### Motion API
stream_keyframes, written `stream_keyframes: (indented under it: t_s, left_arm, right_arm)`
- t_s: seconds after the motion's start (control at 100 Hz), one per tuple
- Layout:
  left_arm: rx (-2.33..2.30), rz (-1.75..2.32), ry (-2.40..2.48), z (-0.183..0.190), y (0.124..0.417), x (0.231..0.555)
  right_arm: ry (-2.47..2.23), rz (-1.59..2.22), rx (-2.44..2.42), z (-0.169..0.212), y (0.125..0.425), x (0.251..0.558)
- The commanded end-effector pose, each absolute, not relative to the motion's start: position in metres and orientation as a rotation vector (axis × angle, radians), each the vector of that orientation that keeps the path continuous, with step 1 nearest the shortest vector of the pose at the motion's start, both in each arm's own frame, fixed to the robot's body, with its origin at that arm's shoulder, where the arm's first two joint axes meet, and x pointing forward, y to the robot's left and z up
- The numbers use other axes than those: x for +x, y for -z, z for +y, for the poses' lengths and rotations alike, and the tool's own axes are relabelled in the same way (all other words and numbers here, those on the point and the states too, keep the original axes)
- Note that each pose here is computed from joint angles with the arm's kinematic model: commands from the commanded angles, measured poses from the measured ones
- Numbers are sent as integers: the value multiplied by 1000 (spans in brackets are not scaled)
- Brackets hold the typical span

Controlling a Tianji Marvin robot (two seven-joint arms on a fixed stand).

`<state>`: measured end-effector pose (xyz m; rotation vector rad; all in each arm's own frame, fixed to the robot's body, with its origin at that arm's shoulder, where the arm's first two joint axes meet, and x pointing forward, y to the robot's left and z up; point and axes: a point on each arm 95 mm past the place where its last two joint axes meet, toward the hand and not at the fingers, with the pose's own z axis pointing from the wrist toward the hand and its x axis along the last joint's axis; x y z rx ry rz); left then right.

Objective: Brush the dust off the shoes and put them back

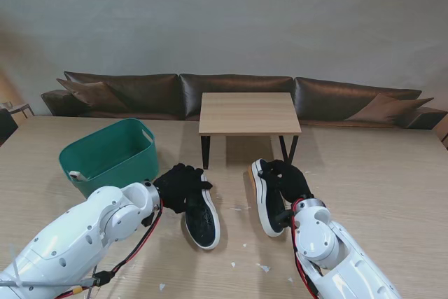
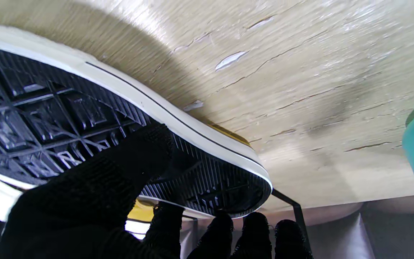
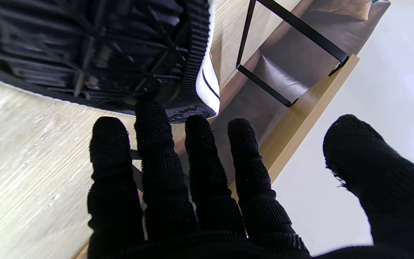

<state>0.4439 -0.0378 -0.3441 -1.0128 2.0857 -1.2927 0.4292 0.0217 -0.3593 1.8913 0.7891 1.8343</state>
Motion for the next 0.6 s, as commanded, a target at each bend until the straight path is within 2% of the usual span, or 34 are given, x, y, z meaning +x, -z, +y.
stream_keyframes:
  t_s: [0.0, 0.32, 0.59]
  left_arm:
    - [-1070, 2209, 1144, -27, 383, 425]
    - [-986, 2291, 1020, -20, 389, 416]
    - [-928, 2296, 996, -20, 405, 421]
  right_arm:
    - [-1840, 800, 1904, 26, 361, 428]
    - [-1843, 798, 1911, 26, 361, 428]
    - [-1843, 791, 1917, 26, 361, 427]
